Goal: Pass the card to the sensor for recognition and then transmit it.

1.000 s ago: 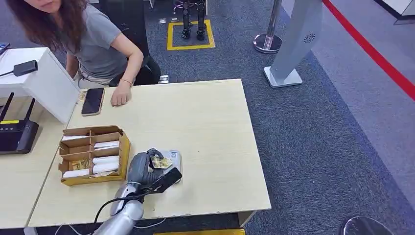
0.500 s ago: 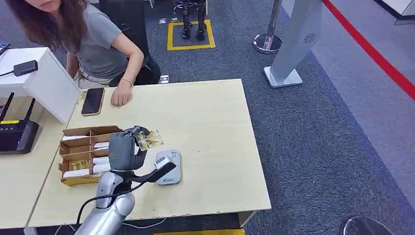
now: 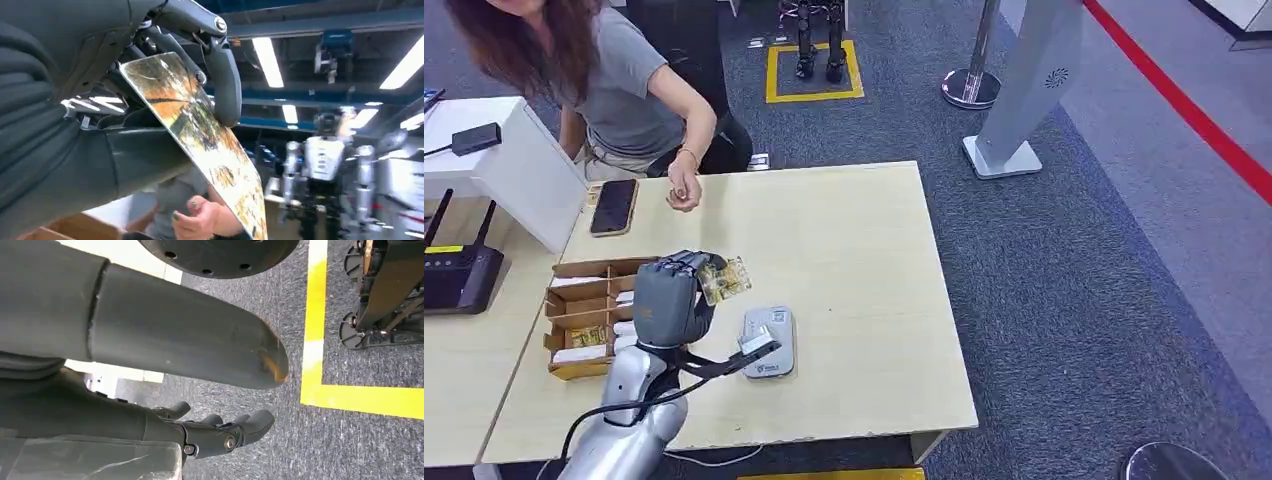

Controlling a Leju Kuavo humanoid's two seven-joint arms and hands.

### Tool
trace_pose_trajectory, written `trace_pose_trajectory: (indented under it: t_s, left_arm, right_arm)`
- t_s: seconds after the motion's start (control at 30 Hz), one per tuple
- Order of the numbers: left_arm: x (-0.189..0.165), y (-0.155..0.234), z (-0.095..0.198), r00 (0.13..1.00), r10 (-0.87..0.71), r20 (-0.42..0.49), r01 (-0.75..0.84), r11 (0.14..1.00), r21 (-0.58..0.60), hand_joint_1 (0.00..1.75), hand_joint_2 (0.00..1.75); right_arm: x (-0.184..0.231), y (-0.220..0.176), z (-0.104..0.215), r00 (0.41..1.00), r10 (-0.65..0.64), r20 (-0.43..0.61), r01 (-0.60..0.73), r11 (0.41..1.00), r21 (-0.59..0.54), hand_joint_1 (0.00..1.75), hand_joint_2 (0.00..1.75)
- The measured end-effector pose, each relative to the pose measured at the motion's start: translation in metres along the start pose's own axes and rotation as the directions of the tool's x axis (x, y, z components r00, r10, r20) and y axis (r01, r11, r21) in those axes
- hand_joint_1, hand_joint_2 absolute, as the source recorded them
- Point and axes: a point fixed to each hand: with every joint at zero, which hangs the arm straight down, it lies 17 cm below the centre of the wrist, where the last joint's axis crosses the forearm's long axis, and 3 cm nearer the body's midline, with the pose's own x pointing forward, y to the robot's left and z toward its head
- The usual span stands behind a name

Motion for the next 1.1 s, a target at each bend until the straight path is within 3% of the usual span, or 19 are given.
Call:
trace_pose_trajectory:
  t_s: [0.27, 0.57, 0.77, 1.1]
  left_arm:
    - [-0.097, 0.012, 0.0, 0.96, -0.267, -0.088, 0.263, 0.963, -0.057, 1.75, 1.75]
    - [-0.184, 0.03, 0.024, 0.892, -0.402, -0.207, 0.381, 0.915, -0.135, 1.75, 1.75]
    - [-0.218, 0.048, 0.03, 0.85, -0.464, -0.251, 0.438, 0.886, -0.152, 1.75, 1.75]
    - [-0.235, 0.06, 0.026, 0.844, -0.454, -0.286, 0.432, 0.891, -0.141, 1.75, 1.75]
  right_arm:
    - [0.003, 0.0, 0.001, 1.0, 0.002, -0.004, -0.002, 1.0, -0.002, 0.0, 0.0]
    - [0.004, -0.001, 0.001, 1.0, 0.002, -0.002, -0.002, 1.0, -0.002, 0.0, 0.0]
    - [0.005, 0.0, 0.001, 1.0, 0.001, 0.006, -0.001, 1.0, 0.0, 0.0, 0.0]
    - [0.005, 0.0, 0.001, 1.0, 0.001, 0.008, -0.001, 1.0, 0.003, 0.0, 0.0]
